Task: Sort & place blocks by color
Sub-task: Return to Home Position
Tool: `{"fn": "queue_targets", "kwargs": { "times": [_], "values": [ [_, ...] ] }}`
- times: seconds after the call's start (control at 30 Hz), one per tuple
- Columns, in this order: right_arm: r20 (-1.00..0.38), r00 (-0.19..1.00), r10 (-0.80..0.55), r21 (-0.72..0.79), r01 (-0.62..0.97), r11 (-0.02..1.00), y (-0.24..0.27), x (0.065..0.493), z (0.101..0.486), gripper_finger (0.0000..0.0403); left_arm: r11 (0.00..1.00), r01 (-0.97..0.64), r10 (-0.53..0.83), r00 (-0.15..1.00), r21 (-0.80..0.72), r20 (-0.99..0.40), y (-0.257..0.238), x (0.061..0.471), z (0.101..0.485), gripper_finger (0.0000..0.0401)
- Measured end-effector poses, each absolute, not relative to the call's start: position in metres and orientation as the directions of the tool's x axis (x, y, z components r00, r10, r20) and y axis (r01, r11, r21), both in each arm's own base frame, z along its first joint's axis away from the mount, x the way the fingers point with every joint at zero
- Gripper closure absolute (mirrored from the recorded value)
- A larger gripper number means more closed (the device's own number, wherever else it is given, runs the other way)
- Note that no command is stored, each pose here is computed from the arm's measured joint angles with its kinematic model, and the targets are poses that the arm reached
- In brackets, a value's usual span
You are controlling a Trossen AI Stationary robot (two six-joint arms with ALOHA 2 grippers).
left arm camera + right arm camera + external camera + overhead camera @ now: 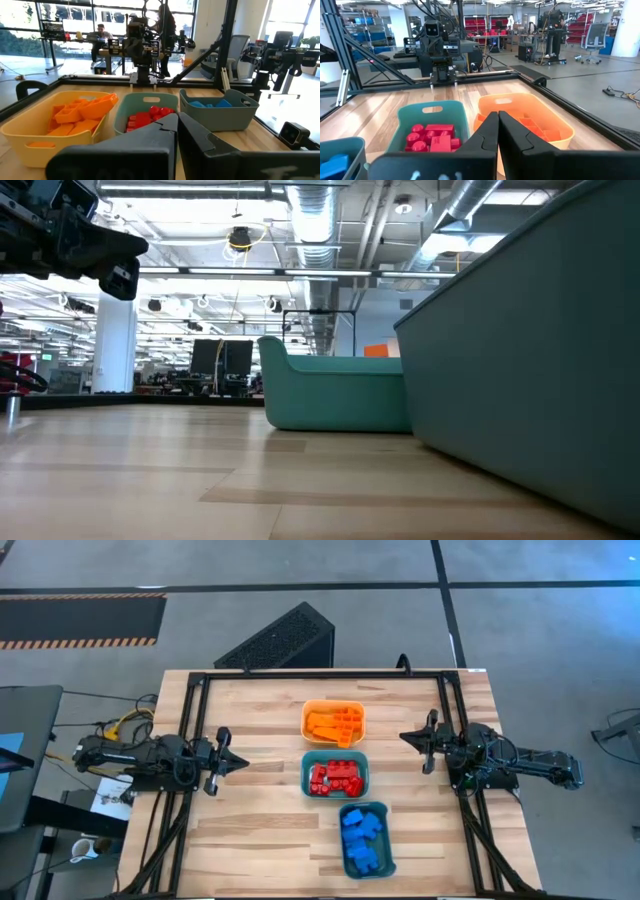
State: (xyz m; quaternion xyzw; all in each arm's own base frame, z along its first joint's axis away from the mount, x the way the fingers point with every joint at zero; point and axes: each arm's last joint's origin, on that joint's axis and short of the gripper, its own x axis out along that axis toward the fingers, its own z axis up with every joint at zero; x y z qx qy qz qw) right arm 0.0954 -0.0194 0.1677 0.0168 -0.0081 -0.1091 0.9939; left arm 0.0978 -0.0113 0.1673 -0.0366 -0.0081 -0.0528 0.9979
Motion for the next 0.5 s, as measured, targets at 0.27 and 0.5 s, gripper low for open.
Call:
{"fn": "queue_targets", "kwargs": {
  "times": [0.27,0.5],
  "values": [
    [0.012,0.976,-0.217,0.035,0.217,0.976,-0.0194,0.0954,0.1676,0.0375,0.992,0.106,-0.105,0.994,-0.072,0.02,-0.0113,0.0978,0.1673,0.0401],
    [0.013,0.976,-0.217,0.035,0.217,0.976,-0.0194,0.0954,0.1677,0.0375,0.992,0.106,-0.105,0.994,-0.072,0.02,-0.0113,0.0977,0.1674,0.0401]
  ]
}}
